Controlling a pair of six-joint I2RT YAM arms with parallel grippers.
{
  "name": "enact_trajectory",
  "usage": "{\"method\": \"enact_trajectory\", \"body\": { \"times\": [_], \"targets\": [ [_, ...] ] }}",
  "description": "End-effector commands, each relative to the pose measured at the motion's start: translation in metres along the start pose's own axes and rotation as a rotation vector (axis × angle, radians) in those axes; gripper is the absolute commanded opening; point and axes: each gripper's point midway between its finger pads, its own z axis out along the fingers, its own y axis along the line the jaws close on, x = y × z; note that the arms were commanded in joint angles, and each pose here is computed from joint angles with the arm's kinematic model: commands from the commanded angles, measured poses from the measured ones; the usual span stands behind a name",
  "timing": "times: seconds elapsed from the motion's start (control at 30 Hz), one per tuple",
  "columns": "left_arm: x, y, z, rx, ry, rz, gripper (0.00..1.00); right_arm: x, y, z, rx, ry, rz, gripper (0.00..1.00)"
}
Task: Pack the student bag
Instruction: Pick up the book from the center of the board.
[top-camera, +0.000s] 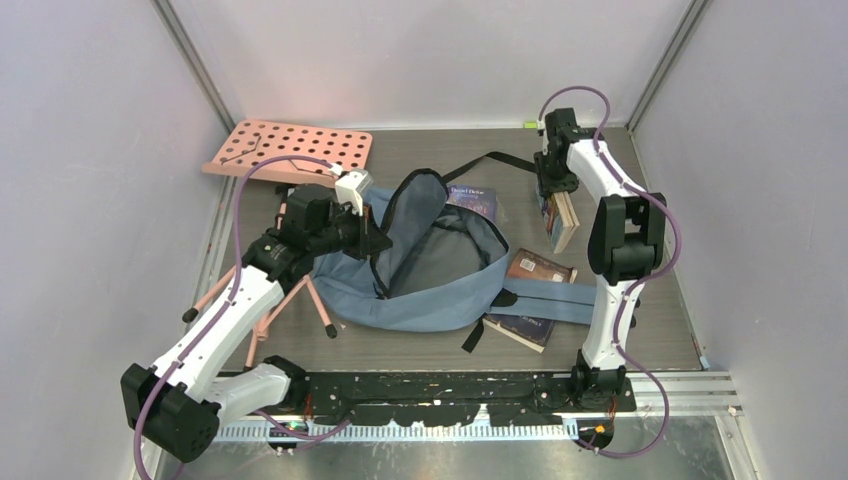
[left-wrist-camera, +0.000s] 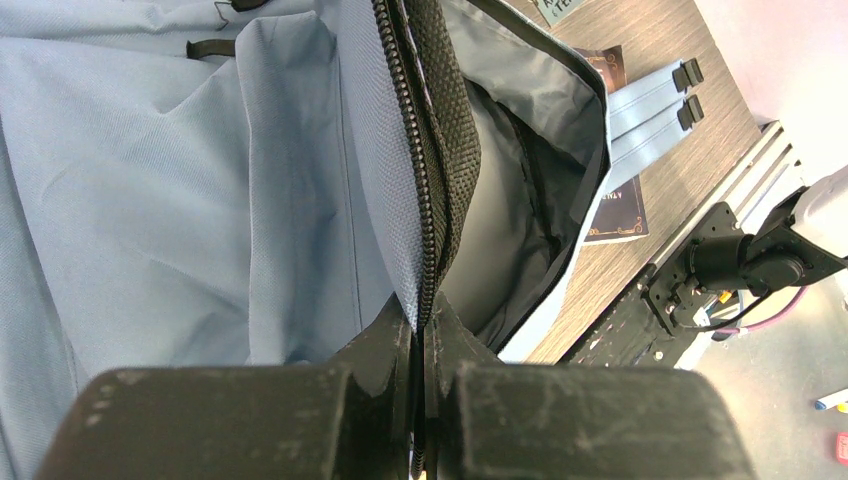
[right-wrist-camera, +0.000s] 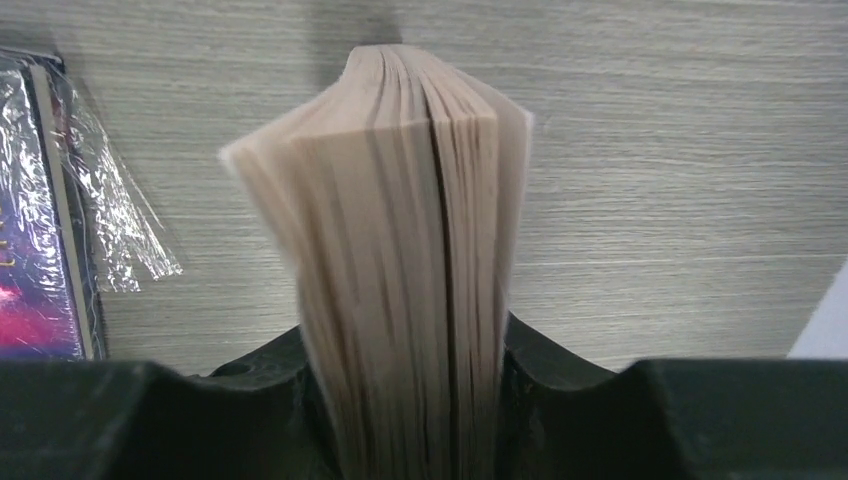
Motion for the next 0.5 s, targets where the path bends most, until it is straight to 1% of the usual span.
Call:
{"method": "enact_trajectory", "body": {
  "times": [0.0,0.1,0.17,0.2,0.23,0.3,0.37,0.47],
  "targets": [
    [-0.016,-0.002,-0.008,0.002,-0.064,0.033,0.00,0.012,0.008,0.010,-0.070,0.031,0.035,0.45],
    [-0.016,-0.002,-0.007,0.002,-0.064,0.033,0.00,0.015,0.010,0.016,-0.081,0.038,0.051,0.44],
    [-0.015,-0.001,-0.006,-0.001,-0.060,0.032,0.00,0.015,0.008,0.014,-0.071,0.042,0.060,0.38],
    [-0.015,-0.001,-0.006,0.001,-0.060,0.032,0.00,0.015,0.006,0.012,-0.061,0.043,0.067,0.31],
    [-0.015,-0.001,-0.006,0.001,-0.061,0.032,0.00,0.013,0.004,0.006,-0.052,0.036,0.072,0.26],
    [-0.014,-0.002,-0.006,0.002,-0.060,0.031,0.00,0.006,-0.006,-0.009,-0.005,0.012,0.100,0.05],
    [-0.015,-0.003,-0.006,0.013,-0.063,0.033,0.00,-0.005,-0.017,-0.032,0.040,-0.029,0.133,0.01],
    [-0.016,-0.007,-0.007,0.035,-0.074,0.036,0.00,-0.026,-0.031,-0.080,0.075,-0.118,0.196,0.00]
  ]
}}
